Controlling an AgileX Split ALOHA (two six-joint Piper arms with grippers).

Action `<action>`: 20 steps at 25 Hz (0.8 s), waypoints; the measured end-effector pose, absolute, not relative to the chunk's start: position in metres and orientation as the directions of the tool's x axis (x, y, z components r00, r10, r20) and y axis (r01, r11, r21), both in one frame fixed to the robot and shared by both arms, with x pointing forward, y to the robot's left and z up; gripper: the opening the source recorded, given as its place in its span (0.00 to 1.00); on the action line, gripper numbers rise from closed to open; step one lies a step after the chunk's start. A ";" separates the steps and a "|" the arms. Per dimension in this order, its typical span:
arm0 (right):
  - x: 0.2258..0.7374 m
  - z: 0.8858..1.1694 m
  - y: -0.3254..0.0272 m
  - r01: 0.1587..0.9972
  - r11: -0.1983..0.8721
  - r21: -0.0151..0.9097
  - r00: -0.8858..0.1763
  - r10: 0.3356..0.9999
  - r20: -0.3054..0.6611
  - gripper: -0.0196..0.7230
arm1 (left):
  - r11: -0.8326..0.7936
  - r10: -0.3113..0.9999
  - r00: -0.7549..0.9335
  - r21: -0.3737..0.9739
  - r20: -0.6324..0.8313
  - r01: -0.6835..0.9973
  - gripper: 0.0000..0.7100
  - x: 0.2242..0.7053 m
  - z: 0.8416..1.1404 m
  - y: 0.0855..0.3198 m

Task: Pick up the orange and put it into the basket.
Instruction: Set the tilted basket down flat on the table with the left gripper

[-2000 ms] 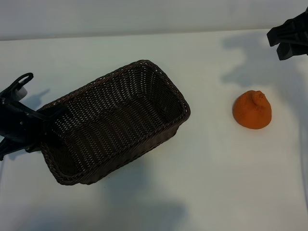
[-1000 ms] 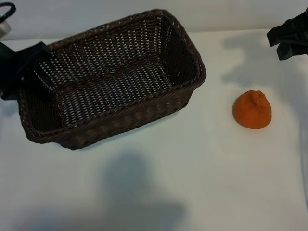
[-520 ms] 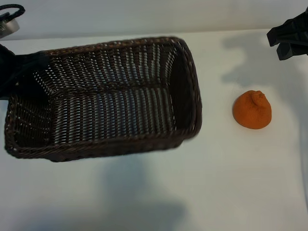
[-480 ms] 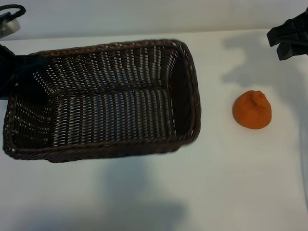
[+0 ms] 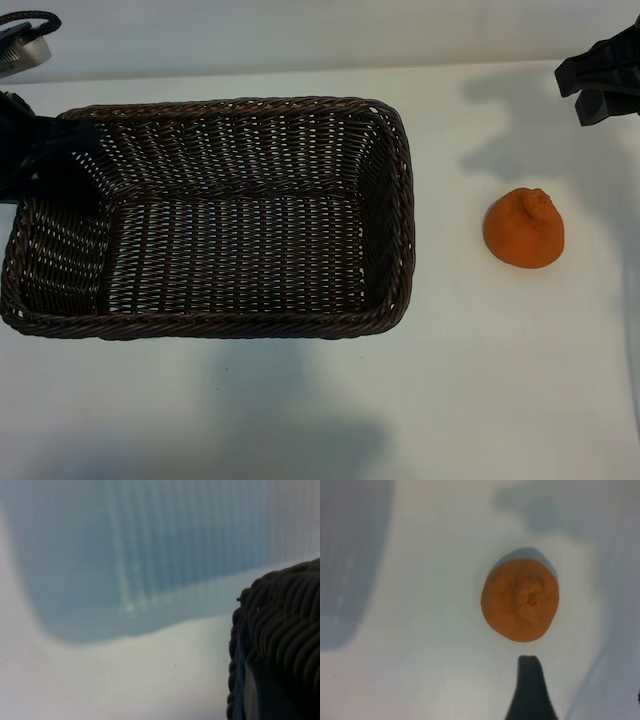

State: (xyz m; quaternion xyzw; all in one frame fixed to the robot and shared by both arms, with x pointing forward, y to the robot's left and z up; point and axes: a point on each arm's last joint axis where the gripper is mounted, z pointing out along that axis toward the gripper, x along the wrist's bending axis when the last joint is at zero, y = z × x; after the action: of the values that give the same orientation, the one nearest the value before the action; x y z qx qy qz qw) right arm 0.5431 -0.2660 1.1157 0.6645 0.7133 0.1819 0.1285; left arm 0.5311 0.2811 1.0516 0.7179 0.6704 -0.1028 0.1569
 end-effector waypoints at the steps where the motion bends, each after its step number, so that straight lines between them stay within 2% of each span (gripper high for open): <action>1: 0.543 1.116 -0.266 0.901 0.051 0.430 -0.084 0.995 0.058 0.68 | -0.048 0.931 0.074 0.083 -0.359 0.995 0.22 0.532 1.051 0.281; 8: 0.543 1.116 -0.266 0.901 0.051 0.430 -0.084 0.995 0.058 0.68 | -0.002 0.933 0.021 0.054 -0.360 0.999 0.22 0.548 1.044 0.273; 16: 0.543 1.116 -0.266 0.901 0.051 0.430 -0.084 0.995 0.058 0.68 | -0.053 0.931 0.057 0.020 -0.360 0.998 0.22 0.585 1.037 0.217; 20: 0.543 1.116 -0.266 0.901 0.051 0.430 -0.084 0.995 0.058 0.68 | -0.057 0.942 0.054 -0.001 -0.331 0.998 0.22 0.598 1.031 0.200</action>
State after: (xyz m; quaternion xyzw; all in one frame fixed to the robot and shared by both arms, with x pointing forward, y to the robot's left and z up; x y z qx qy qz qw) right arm 0.5431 -0.2660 1.1157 0.6645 0.7133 0.1819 0.1285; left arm 0.5978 0.1998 1.0307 0.7166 0.6769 -0.1225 0.1150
